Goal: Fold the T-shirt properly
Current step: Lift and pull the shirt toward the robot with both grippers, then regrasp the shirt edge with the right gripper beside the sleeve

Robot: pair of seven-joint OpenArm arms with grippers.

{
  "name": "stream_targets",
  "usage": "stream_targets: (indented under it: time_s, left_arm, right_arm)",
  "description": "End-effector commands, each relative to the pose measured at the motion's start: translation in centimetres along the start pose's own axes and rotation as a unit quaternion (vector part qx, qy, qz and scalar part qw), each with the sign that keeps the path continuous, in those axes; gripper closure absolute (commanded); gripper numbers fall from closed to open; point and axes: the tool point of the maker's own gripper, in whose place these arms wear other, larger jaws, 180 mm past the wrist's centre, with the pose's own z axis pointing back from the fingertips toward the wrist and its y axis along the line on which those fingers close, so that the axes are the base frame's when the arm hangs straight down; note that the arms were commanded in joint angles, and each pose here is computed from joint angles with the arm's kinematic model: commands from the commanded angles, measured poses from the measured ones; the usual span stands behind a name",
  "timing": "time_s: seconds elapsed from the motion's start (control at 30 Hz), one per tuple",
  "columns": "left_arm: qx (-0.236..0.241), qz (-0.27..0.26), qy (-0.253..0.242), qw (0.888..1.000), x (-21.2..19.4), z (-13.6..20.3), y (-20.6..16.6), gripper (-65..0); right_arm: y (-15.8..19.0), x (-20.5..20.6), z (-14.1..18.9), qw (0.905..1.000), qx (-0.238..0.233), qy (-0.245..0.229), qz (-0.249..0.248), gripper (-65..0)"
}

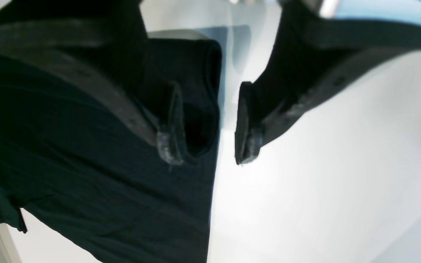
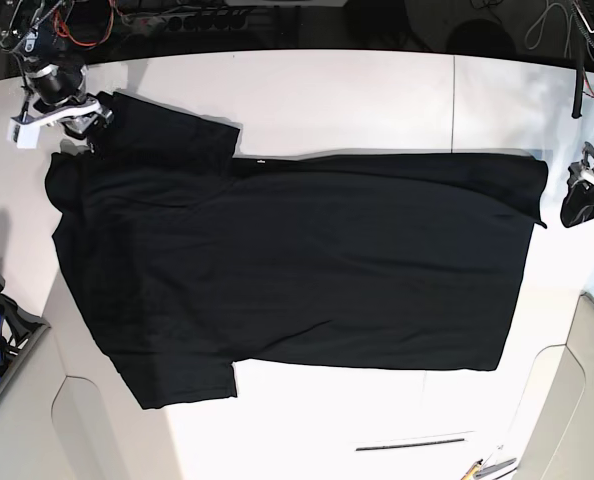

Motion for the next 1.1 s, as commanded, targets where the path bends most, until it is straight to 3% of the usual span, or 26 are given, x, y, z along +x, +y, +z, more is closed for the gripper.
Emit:
stream_targets:
  time_s: [0.0, 0.27, 0.33, 0.43, 0.53, 0.8, 1.07]
  left_arm:
    - [-0.01, -0.017, -0.025, 0.999, 2.2, 0.3, -0.3, -25.8]
    - [-0.01, -0.017, -0.024, 0.999, 2.2, 0.3, -0.3, -25.8]
    - [-0.01, -0.017, -0.024, 1.0, 2.1, 0.3, -0.3, -25.8]
    - [-0.01, -0.017, -0.025, 0.999, 2.2, 0.3, -0.3, -25.8]
    - [-0.01, -0.017, -0.025, 0.999, 2.2, 0.3, -0.3, -25.8]
    - [-0.01, -0.017, -0.025, 0.999, 2.2, 0.3, -0.3, -25.8]
    - [-0.01, -0.017, -0.024, 1.0, 2.2, 0.3, -0.3, -25.8]
  right_arm:
    - [0.2, -0.2, 0.0, 0.9999, 0.01, 0.008, -0.001, -33.5]
    - [1.5, -1.4, 0.0, 0.9984, 0.047, 0.03, -0.012, -32.7]
    - [1.8, -1.2, 0.1, 0.9981, 0.053, 0.026, -0.018, -23.7]
    - [2.3, -0.7, 0.0, 0.9972, 0.067, 0.016, -0.029, -0.8]
    - [3.6, 0.7, -0.3, 0.9944, 0.095, -0.005, -0.046, 0.0]
    - [10.3, 6.2, -2.4, 0.9783, 0.197, -0.065, 0.0, 0.0]
    - [17.6, 9.0, -5.5, 0.9611, 0.223, -0.092, 0.134, 0.0]
